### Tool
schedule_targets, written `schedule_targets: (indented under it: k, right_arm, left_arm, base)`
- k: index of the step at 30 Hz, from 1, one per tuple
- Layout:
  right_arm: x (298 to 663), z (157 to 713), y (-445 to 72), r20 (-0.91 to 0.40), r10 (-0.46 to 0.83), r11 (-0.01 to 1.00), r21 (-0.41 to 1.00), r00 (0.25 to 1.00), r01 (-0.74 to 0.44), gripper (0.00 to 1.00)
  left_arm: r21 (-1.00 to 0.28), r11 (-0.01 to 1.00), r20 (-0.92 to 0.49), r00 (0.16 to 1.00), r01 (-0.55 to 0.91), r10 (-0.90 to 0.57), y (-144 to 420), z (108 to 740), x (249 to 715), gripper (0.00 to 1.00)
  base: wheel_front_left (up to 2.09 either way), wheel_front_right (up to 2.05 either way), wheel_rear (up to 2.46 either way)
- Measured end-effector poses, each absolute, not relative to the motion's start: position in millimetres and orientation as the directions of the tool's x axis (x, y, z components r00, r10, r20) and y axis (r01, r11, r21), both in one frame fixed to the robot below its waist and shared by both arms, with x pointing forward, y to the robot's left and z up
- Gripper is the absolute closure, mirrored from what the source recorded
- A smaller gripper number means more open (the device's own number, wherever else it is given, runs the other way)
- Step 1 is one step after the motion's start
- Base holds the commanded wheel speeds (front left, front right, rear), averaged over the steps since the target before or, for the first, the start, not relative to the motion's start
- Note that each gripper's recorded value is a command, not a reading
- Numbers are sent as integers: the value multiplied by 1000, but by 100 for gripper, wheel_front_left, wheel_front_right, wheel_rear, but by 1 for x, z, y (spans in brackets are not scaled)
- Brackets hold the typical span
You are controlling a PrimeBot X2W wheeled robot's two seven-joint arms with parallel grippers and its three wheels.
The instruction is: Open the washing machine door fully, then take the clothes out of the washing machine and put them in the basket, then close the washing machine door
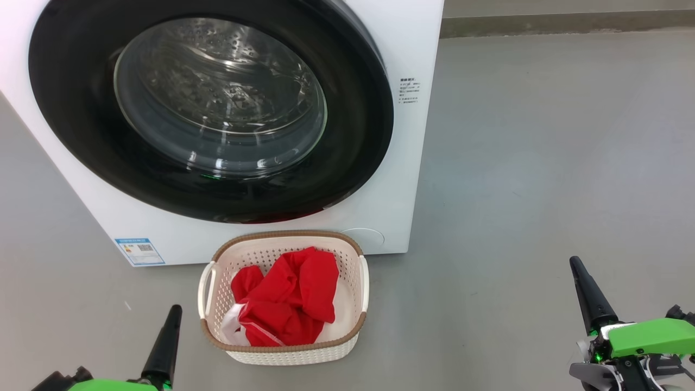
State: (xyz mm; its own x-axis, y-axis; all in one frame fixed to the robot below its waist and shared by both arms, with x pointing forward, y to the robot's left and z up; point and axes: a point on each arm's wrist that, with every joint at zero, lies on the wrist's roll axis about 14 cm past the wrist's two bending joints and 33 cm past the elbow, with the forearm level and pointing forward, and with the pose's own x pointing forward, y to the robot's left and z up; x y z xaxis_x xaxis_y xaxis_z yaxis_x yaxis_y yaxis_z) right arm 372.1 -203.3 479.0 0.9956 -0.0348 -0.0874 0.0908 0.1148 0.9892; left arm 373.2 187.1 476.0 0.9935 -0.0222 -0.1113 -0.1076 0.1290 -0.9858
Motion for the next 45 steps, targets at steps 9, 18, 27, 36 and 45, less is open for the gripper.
schedule_targets:
  k: [9,18,27,36,45]
  right_arm:
    - [374,480,-203,-81,-26,13,997,996,81,100]
    - [376,483,-203,-71,-22,-12,997,997,70,100]
    - [376,483,-203,-71,-22,-12,997,997,71,100]
    - [376,483,-203,-71,-22,-12,997,997,71,100]
    - [376,483,-203,-71,-22,-12,997,997,71,100]
  left_arm:
    - [-996,26,-84,996,-83,-27,187,482,377,100]
    - [-997,-1,-76,997,-77,-30,187,483,377,100]
    - [-997,-2,-77,997,-77,-30,187,483,377,100]
    - [-997,-2,-76,997,-76,-30,187,483,377,100]
    - [-997,-2,-77,997,-77,-30,187,483,377,100]
  base:
    - [0,0,0]
    - [0,0,0]
    - [0,0,0]
    - [0,0,0]
    - [0,0,0]
